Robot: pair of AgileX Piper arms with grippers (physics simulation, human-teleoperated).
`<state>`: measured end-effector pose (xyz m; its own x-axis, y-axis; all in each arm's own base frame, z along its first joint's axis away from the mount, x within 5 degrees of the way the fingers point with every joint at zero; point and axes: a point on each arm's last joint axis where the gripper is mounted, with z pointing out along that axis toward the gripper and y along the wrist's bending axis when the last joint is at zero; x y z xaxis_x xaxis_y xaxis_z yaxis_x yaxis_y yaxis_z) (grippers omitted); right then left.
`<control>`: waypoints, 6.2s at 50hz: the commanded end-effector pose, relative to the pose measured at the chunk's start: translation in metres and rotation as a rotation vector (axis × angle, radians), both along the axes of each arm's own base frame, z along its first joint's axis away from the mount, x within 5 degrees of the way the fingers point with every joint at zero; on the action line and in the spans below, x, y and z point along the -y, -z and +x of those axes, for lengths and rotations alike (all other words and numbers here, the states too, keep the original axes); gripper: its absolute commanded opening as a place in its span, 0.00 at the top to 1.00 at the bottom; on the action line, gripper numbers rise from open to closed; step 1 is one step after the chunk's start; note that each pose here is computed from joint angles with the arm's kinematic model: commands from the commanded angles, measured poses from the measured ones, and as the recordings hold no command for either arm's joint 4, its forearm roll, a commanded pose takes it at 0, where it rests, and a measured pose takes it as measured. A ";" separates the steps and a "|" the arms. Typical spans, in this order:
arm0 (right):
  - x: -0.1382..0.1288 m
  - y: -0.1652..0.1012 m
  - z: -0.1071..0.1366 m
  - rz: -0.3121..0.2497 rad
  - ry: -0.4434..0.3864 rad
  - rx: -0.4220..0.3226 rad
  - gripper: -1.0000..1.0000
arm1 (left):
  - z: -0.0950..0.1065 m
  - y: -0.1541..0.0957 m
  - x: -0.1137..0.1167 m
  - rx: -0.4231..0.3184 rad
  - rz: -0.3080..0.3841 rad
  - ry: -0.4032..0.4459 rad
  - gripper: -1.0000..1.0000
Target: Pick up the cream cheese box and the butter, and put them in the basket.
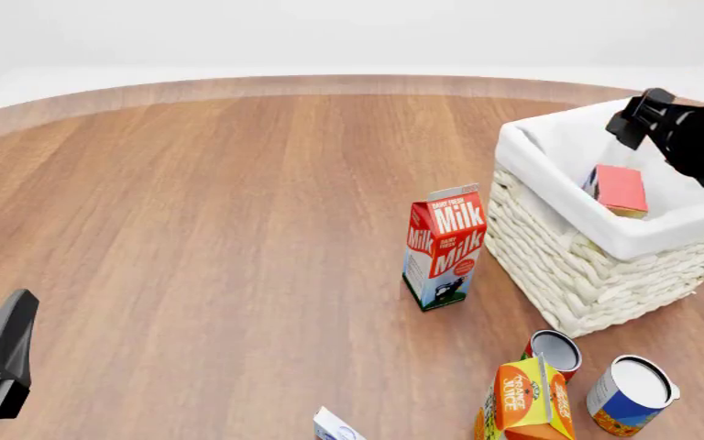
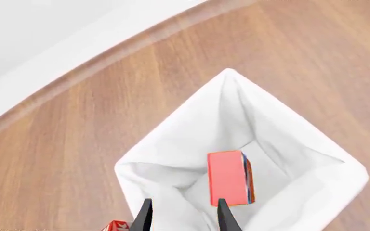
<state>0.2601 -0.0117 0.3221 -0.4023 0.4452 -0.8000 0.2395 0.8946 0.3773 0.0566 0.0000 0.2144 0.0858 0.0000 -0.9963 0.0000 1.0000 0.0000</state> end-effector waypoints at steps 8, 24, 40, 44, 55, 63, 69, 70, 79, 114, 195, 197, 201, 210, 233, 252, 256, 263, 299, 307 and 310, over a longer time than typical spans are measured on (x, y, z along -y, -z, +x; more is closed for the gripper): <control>-0.011 -0.016 -0.009 -0.036 -0.062 0.022 0.00 | 0.000 0.000 0.000 0.000 0.000 0.000 0.00; -0.051 -0.061 -0.035 -0.094 -0.266 0.064 0.00 | 0.000 0.000 0.000 0.000 0.000 0.000 0.00; -0.103 -0.086 -0.042 -0.127 -0.508 0.095 0.00 | 0.000 0.000 0.000 0.000 0.000 0.000 0.00; -0.120 -0.088 -0.045 -0.151 -0.589 0.092 0.00 | 0.000 0.000 0.000 0.000 0.000 0.000 0.00; -0.151 -0.093 -0.057 -0.184 -0.744 0.082 0.00 | 0.000 0.000 0.000 0.000 0.000 0.000 0.00; -0.174 -0.087 -0.069 -0.213 -0.864 0.074 0.00 | 0.000 0.000 0.000 0.000 0.000 0.000 0.00; -0.185 -0.082 -0.075 -0.221 -0.914 0.064 0.00 | 0.000 0.000 0.000 0.000 0.000 0.000 0.00; -0.185 -0.082 -0.075 -0.221 -0.914 0.064 0.00 | 0.000 0.000 0.000 0.000 0.000 0.000 0.00; -0.207 -0.070 -0.087 -0.222 -1.006 0.043 0.00 | 0.000 0.000 0.000 0.000 0.000 0.000 0.00; -0.238 -0.037 -0.101 -0.206 -1.093 -0.054 0.00 | 0.000 0.000 0.000 0.000 0.000 0.000 0.00; -0.258 0.046 -0.112 -0.231 -1.122 -0.259 0.00 | 0.000 0.000 0.000 0.000 0.000 0.000 0.00; -0.258 0.047 -0.112 -0.229 -1.121 -0.261 0.00 | 0.000 0.000 0.000 0.000 0.000 0.000 0.00; -0.257 0.054 -0.110 -0.227 -1.110 -0.270 0.00 | 0.000 0.000 0.000 0.000 0.000 0.000 0.00; -0.253 0.063 -0.107 -0.234 -1.092 -0.292 0.00 | 0.000 0.000 0.000 0.000 0.000 0.000 0.00; -0.251 0.098 -0.106 -0.227 -1.063 -0.343 0.00 | 0.000 0.000 0.000 0.000 0.000 0.000 0.00; -0.248 0.098 -0.103 -0.225 -1.056 -0.331 0.00 | 0.000 0.000 0.000 0.000 0.000 0.000 0.00; -0.249 0.102 -0.105 -0.218 -1.055 -0.336 0.00 | 0.000 0.000 0.000 0.000 0.000 0.000 0.00; -0.252 0.112 -0.109 -0.203 -1.057 -0.347 0.00 | 0.000 0.000 0.000 0.000 0.000 0.000 0.00; -0.252 0.137 -0.113 -0.195 -1.041 -0.393 0.00 | 0.000 0.000 0.000 0.000 0.000 0.000 0.00; -0.252 0.144 -0.115 -0.196 -1.040 -0.405 0.00 | 0.000 0.000 0.000 0.000 0.000 0.000 0.00; -0.252 0.145 -0.115 -0.194 -1.039 -0.406 0.00 | 0.000 0.000 0.000 0.000 0.000 0.000 0.00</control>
